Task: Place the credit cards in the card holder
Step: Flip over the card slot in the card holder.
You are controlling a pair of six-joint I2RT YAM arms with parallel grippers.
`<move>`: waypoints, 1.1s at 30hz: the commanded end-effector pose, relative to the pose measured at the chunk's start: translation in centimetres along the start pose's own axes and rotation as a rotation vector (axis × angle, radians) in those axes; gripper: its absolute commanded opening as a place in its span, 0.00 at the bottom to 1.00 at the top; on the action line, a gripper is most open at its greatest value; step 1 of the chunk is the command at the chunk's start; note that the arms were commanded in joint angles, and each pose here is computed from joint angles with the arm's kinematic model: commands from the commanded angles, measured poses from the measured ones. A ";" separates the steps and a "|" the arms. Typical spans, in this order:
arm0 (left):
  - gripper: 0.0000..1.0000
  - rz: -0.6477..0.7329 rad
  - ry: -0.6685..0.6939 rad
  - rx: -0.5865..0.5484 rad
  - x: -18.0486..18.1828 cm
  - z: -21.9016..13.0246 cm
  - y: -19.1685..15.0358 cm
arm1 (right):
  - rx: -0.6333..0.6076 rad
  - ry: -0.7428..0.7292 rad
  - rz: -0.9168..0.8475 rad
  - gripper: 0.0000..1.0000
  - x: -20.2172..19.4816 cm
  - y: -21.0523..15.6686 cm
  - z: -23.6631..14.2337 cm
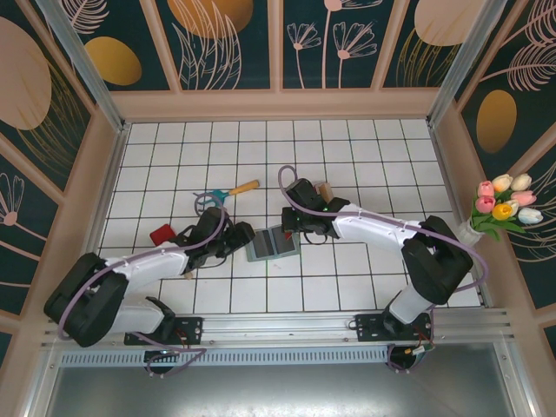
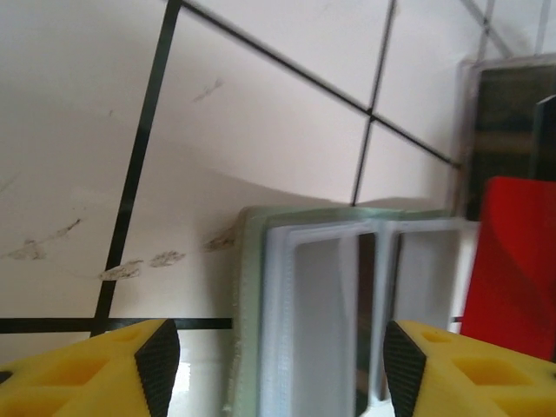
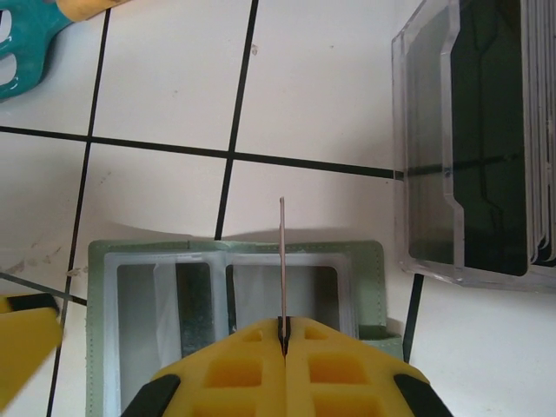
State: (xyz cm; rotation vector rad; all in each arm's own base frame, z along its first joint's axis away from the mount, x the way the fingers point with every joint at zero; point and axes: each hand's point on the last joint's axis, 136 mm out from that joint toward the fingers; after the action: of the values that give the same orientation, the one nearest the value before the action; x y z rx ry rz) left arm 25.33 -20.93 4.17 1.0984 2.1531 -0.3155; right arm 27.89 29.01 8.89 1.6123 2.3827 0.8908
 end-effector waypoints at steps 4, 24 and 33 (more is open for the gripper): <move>0.63 0.007 -0.093 0.043 -2.1 0.9 -0.4 | -0.003 0.022 0.015 0.01 0.7 0.4 -0.2; 0.31 -0.002 -0.190 0.086 -3.7 0.8 -1.1 | -0.010 0.055 0.018 0.01 1.4 0.8 -0.8; 0.25 0.001 -0.250 0.075 -4.6 -0.5 -1.1 | -0.069 0.102 0.018 0.01 4.0 1.9 -1.9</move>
State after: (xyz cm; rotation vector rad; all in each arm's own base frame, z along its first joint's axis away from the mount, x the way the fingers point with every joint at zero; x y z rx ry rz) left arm 25.93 -23.95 6.40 1.0585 1.9826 -0.4941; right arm 26.54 30.53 9.28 1.6126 2.4230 0.9359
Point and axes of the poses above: each hand's point on the last joint's axis, 136 mm out from that joint toward the fingers, its own z axis out along the fingers, its own x axis along the line the jaws close on, y = z × x, and after that the axes turned 13 degrees about -z, right-handed
